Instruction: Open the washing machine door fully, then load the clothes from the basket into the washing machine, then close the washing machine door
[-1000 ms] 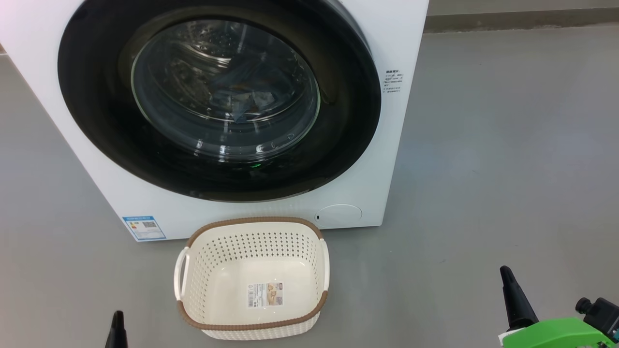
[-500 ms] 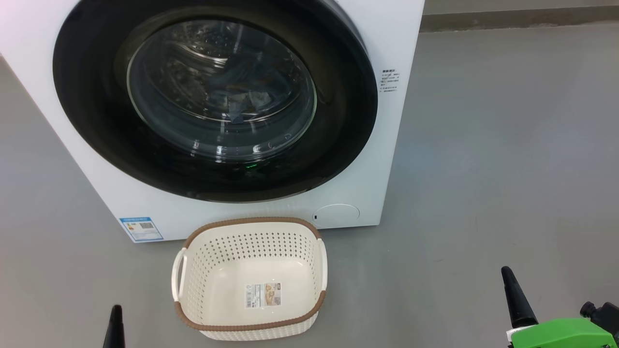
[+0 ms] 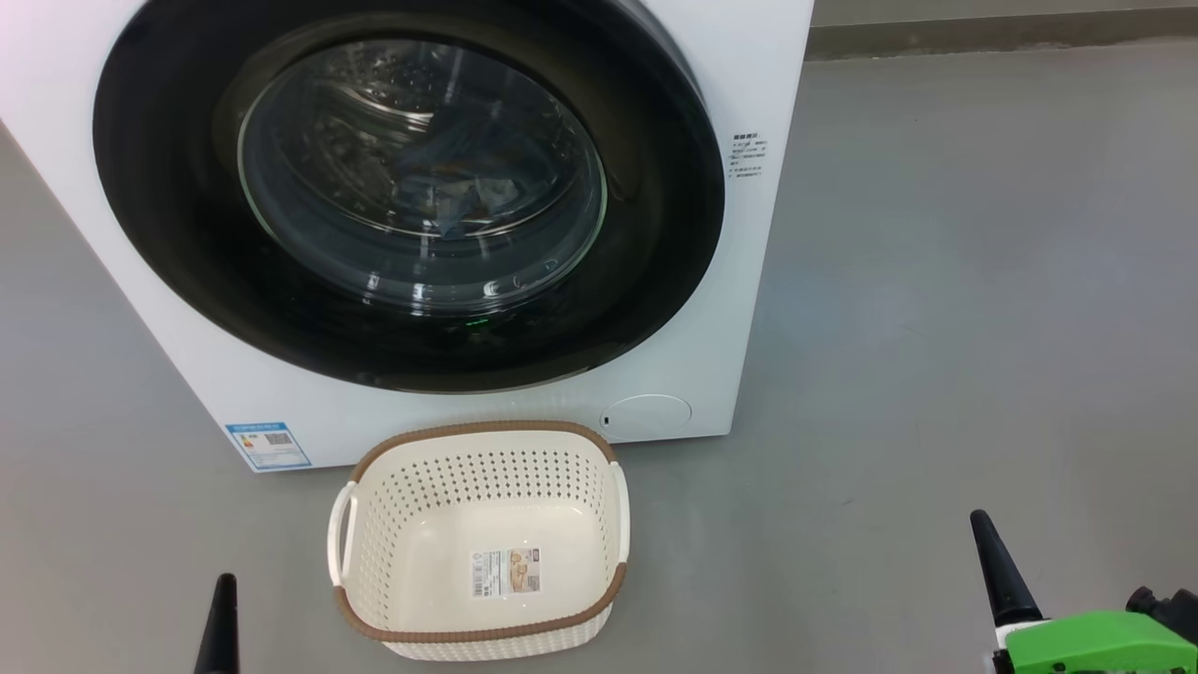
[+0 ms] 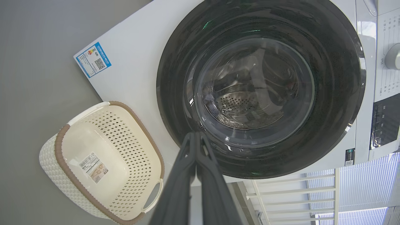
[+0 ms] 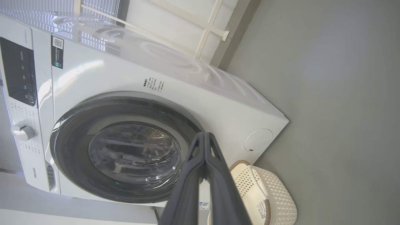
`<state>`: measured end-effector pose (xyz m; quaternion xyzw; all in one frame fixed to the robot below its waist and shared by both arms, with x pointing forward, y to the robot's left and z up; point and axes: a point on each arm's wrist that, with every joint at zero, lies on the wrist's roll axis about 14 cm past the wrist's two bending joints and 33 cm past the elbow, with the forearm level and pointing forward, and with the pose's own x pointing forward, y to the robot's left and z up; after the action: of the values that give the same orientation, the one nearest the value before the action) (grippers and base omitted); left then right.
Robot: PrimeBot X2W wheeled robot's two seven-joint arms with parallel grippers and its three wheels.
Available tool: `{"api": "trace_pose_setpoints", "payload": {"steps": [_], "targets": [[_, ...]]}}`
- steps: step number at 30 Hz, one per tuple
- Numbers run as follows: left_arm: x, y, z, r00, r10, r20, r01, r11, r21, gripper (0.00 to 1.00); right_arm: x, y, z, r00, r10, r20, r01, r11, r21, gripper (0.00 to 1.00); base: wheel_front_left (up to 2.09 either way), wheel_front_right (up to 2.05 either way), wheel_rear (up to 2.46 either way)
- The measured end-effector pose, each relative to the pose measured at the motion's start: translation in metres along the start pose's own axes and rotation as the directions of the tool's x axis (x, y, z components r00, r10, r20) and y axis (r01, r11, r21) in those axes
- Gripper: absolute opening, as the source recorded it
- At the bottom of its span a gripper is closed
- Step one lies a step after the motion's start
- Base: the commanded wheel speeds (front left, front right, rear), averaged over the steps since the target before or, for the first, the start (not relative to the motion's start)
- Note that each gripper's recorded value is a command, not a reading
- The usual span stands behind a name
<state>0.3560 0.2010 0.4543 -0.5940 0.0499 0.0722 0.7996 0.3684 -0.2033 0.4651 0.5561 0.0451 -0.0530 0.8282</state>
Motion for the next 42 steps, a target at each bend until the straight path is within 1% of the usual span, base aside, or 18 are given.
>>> {"api": "trace_pose_setpoints", "payload": {"steps": [4, 16, 22, 23, 32, 34, 42], "targets": [[0.004, -0.006, 0.000, 1.000, -0.017, -0.003, 0.017, 0.999, -0.035, 0.00, 0.004, 0.007, 0.002, 1.000, 0.019, 0.006, -0.019, 0.999, 0.048, 0.00, 0.00, 0.00, 0.00], [0.007, -0.013, -0.003, 0.999, -0.039, -0.026, 0.035, 0.989, -0.142, 0.00, 0.003, 0.006, 0.004, 1.000, 0.022, 0.003, -0.022, 0.984, 0.179, 0.00, 0.00, 0.00, 0.00], [0.011, -0.021, -0.003, 0.997, -0.066, -0.032, 0.059, 0.979, -0.197, 0.00, 0.002, 0.006, 0.007, 1.000, 0.024, 0.008, -0.026, 0.968, 0.249, 0.00, 0.00, 0.00, 0.00], [0.011, -0.022, -0.004, 0.997, -0.069, -0.033, 0.061, 0.975, -0.212, 0.00, 0.002, 0.006, 0.008, 1.000, 0.027, 0.009, -0.028, 0.961, 0.276, 0.00, 0.00, 0.00, 0.00], [0.014, -0.029, -0.006, 0.994, -0.096, -0.049, 0.077, 0.952, -0.297, 0.00, 0.005, 0.015, 0.012, 0.998, 0.056, 0.019, -0.059, 0.926, 0.373, 0.00, 0.00, 0.00, 0.00], [0.016, -0.032, -0.005, 0.993, -0.105, -0.048, 0.086, 0.949, -0.304, 0.00, 0.006, 0.015, 0.012, 0.998, 0.059, 0.021, -0.062, 0.921, 0.384, 0.00, 0.00, 0.00, 0.00], [0.016, -0.034, -0.005, 0.993, -0.110, -0.047, 0.091, 0.948, -0.303, 0.00, 0.006, 0.015, 0.012, 0.998, 0.059, 0.022, -0.062, 0.921, 0.384, 0.00, 0.00, 0.00, 0.00]]}}
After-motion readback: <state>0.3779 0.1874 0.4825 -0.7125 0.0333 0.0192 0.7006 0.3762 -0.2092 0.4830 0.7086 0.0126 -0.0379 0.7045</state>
